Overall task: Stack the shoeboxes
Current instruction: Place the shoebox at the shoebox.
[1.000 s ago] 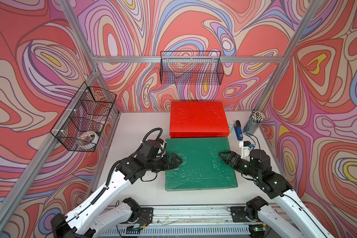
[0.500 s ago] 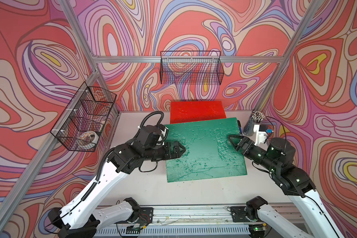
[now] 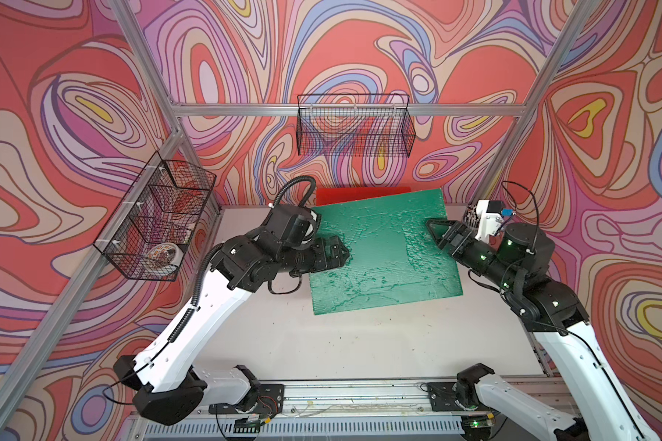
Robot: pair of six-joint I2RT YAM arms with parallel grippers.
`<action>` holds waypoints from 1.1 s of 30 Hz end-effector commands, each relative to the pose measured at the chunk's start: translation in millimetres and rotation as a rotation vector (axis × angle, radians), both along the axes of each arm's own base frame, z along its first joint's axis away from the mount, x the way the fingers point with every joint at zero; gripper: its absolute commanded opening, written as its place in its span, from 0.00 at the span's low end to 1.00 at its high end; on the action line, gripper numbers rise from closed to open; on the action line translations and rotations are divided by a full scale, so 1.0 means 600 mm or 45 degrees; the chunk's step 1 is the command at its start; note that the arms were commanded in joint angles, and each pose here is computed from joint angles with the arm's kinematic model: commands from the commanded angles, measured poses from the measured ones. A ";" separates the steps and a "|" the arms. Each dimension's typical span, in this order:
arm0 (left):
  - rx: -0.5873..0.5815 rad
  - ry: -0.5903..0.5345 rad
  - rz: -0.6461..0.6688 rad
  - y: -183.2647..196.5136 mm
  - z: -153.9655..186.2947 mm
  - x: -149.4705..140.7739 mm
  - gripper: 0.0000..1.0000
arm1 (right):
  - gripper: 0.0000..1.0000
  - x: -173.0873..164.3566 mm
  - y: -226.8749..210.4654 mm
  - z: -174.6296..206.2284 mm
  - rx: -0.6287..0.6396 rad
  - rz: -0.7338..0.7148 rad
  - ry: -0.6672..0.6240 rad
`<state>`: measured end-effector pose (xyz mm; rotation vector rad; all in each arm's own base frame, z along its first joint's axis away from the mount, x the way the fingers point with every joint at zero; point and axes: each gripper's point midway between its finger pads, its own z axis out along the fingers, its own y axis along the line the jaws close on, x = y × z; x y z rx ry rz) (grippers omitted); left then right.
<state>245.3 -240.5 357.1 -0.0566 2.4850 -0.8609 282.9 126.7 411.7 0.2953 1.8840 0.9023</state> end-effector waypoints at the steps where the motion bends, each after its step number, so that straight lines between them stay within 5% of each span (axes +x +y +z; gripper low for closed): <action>1: -0.382 -0.115 -0.282 -0.123 0.123 -0.010 1.00 | 0.84 -0.025 0.092 0.031 0.125 0.356 0.000; 21: -0.458 -0.234 -0.266 -0.222 0.199 0.128 1.00 | 0.84 0.104 0.113 0.079 -0.021 0.238 0.037; 33: -0.432 -0.254 -0.229 -0.235 0.163 0.190 1.00 | 0.85 0.184 0.136 0.061 -0.098 0.216 0.108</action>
